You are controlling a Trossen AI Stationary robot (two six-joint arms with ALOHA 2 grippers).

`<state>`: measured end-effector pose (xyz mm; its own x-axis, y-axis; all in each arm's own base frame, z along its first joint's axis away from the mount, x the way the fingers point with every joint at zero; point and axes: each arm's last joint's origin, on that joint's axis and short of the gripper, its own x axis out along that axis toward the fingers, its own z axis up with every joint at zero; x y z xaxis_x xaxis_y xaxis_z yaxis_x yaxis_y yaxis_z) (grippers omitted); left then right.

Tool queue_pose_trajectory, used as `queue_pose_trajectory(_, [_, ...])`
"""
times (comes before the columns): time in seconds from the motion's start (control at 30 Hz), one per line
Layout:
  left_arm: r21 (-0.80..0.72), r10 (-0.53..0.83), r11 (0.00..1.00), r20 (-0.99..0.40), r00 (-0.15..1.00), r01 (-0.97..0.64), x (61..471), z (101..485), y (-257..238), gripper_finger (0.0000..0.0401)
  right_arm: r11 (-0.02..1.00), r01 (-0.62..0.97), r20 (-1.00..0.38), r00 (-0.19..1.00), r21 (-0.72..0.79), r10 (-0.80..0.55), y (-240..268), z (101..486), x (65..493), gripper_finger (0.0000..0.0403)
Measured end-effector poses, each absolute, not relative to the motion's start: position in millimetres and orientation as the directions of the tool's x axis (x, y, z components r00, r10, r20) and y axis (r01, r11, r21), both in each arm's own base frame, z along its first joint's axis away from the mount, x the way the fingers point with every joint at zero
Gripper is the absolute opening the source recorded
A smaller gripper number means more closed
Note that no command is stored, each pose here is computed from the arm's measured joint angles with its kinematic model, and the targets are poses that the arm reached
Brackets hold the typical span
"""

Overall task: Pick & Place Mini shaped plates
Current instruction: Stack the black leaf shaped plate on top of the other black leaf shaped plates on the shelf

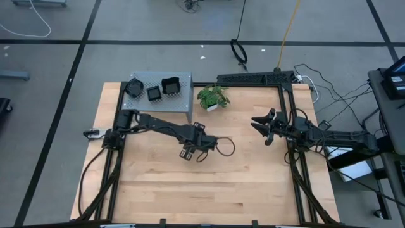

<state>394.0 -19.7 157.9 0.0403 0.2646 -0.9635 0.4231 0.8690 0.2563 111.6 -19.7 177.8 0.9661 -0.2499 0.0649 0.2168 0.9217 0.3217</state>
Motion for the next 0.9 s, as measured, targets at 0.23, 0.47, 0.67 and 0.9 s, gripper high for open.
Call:
queue_pose_trajectory(0.23, [0.251,0.26,0.911,-0.966,0.018,0.326,395,153,-1,0.0172,0.922,0.216,0.066,0.966,0.322,-0.25,-20,178,112,0.0134])
queue_pose_trajectory(0.47, [0.187,0.195,0.901,-0.981,0.02,0.392,396,153,-3,0.0042,0.922,0.216,0.066,0.966,0.322,-0.25,-20,178,112,0.0134])
queue_pose_trajectory(0.67, [0.111,0.104,0.889,-0.994,0.04,0.444,394,161,-14,0.0015,0.922,0.216,0.066,0.966,0.322,-0.25,-20,178,112,0.0134])
queue_pose_trajectory(0.9, [0.13,0.064,0.858,-0.987,0.148,0.496,386,198,-35,0.0008,0.922,0.217,0.064,0.966,0.321,-0.25,-20,178,112,0.0134])
